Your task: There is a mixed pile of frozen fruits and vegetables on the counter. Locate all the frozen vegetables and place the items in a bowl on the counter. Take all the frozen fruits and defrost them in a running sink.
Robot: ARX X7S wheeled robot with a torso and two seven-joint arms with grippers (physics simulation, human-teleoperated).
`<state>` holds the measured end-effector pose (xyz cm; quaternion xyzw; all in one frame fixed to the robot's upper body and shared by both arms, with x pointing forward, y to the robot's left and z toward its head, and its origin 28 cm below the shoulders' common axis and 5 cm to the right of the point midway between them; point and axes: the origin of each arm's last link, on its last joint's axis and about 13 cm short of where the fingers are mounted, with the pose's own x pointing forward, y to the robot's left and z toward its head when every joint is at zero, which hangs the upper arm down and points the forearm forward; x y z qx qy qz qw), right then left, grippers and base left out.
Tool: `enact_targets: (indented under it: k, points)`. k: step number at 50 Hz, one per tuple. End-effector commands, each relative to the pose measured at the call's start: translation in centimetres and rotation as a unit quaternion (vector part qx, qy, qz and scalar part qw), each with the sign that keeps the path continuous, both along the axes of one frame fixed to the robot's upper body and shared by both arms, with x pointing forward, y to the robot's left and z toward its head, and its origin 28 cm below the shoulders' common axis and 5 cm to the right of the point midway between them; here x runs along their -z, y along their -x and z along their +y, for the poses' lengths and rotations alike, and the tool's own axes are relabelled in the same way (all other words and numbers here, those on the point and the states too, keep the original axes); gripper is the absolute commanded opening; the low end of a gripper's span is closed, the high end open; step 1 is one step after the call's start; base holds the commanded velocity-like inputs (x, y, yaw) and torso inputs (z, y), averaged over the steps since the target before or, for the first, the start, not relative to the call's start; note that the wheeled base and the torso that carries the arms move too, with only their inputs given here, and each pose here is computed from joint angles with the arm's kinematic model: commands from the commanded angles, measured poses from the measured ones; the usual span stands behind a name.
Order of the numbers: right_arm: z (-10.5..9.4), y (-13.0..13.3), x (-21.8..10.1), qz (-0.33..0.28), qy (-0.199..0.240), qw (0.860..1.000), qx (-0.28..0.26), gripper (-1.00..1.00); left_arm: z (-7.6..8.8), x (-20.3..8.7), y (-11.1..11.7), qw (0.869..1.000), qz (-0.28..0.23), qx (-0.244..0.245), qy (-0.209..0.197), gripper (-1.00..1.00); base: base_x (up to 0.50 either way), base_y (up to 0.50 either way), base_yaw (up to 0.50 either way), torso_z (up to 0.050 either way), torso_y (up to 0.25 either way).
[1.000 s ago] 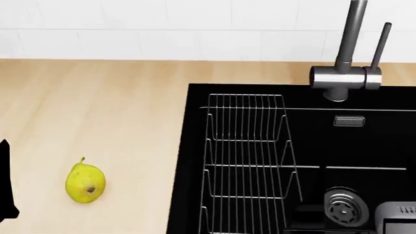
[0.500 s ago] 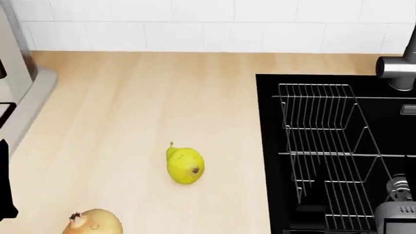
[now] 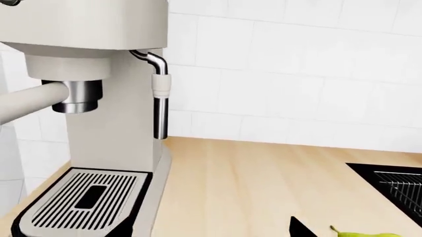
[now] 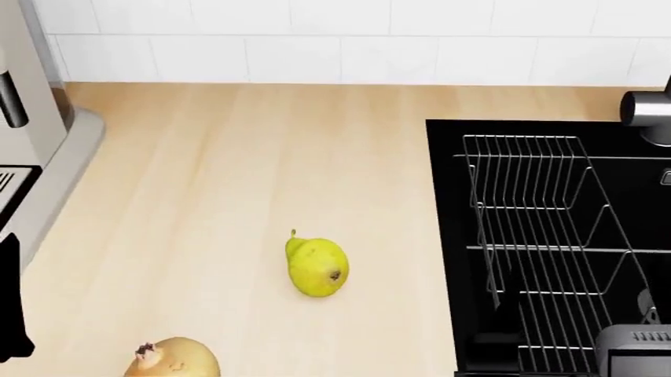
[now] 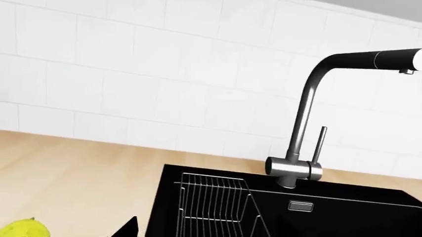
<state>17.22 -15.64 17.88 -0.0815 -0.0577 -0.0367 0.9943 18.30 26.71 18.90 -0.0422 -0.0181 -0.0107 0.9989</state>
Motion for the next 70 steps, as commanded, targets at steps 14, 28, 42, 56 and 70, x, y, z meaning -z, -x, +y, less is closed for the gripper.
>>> enact_targets:
  k: [14, 28, 42, 56, 70]
  points:
    - [0.3, -0.3, 0.1, 0.0, -0.014, 1.0, -0.02, 1.0, 0.1, -0.3, 0.1, 1.0, 0.005, -0.002, 0.004, 1.0, 0.0, 0.0, 0.0, 0.0, 0.0]
    - [1.7, -4.9, -2.0, 0.065, -0.031, 0.984, -0.163, 1.0, -0.3, -0.6, 0.5, 1.0, 0.001, 0.007, -0.001, 1.0, 0.0, 0.0, 0.0, 0.0, 0.0]
    - [3.2, -9.5, -2.2, 0.092, -0.029, 0.969, -0.227, 1.0, -0.1, -0.7, 0.6, 1.0, 0.003, 0.012, 0.001, 1.0, 0.0, 0.0, 0.0, 0.0, 0.0]
    - [4.3, -12.0, 0.1, 0.178, -0.008, 0.952, -0.25, 1.0, -0.1, -0.7, 0.7, 1.0, 0.002, 0.012, 0.0, 1.0, 0.0, 0.0, 0.0, 0.0, 0.0]
    - [5.4, -14.0, 1.1, 0.211, -0.011, 0.94, -0.268, 1.0, 1.2, -0.3, 2.5, 1.0, 0.003, 0.013, 0.0, 1.0, 0.0, 0.0, 0.0, 0.0, 0.0]
